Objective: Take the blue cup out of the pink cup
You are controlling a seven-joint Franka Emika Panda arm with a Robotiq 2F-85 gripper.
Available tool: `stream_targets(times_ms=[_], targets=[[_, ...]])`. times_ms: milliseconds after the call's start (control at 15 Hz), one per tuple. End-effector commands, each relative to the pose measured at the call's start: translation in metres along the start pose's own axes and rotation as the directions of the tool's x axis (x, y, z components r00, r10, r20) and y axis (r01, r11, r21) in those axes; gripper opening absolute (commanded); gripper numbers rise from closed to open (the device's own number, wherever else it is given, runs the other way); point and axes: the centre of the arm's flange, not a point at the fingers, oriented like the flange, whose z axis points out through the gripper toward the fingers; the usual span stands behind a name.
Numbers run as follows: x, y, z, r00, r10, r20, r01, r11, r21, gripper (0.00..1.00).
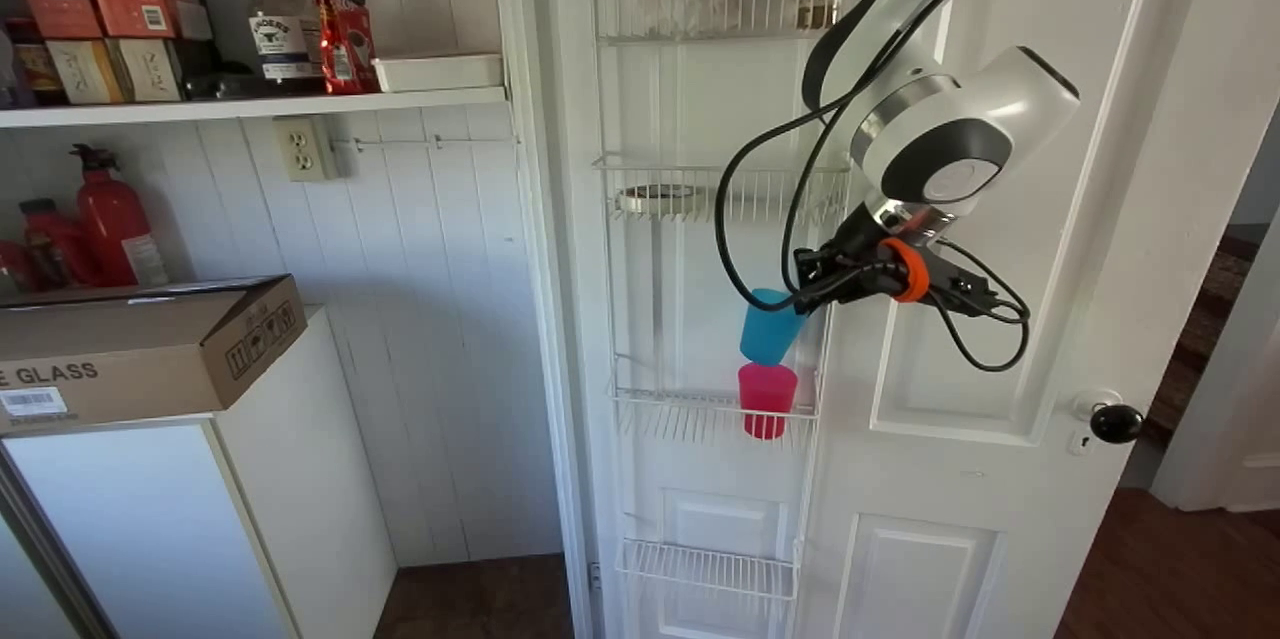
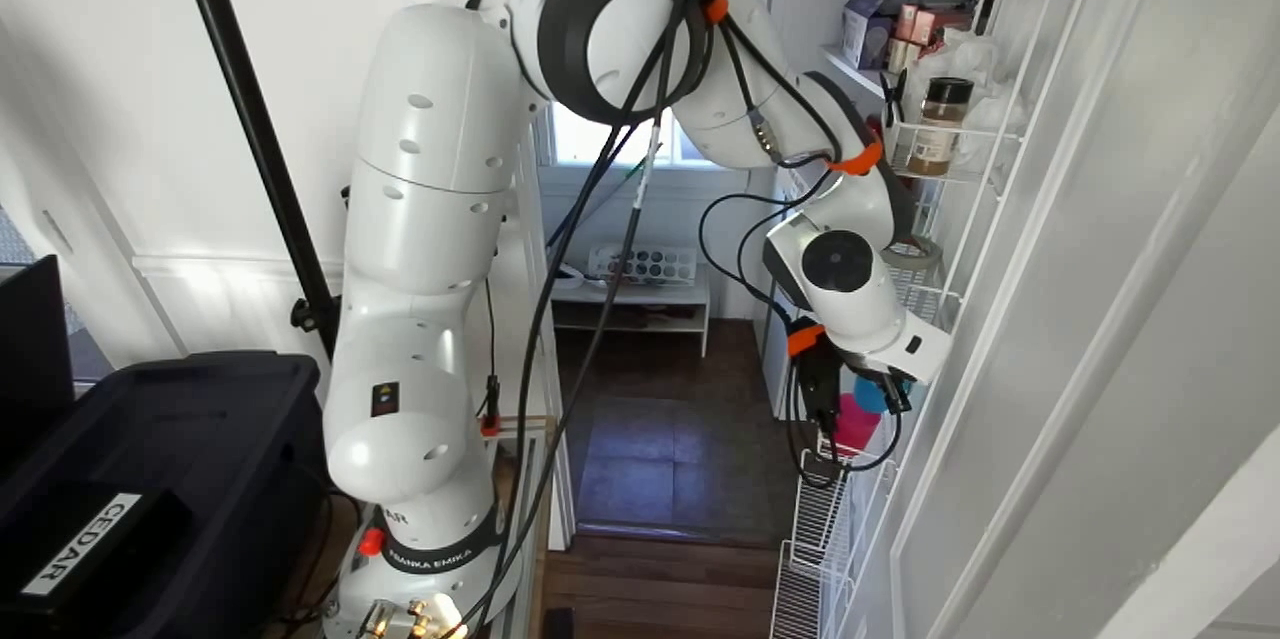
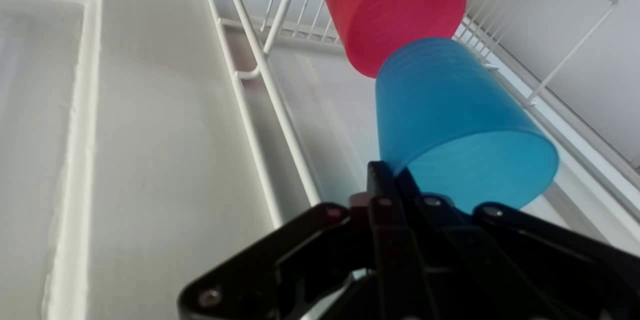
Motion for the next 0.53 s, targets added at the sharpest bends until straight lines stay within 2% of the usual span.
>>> stream_targets(times_ms=[0, 267, 467], targets=[[-0.019, 0.004, 0.004, 0.999, 0.013, -0.038, -0.01, 0.997, 0.071, 0.01], [-0.027, -0.006, 0.017, 0.999, 0.01, -0.033, -0.004, 0.983, 0.182, 0.01], [-0.033, -0.012, 0.031, 1.0, 0.011, -0.024, -0.005, 0.973, 0.229, 0.01]])
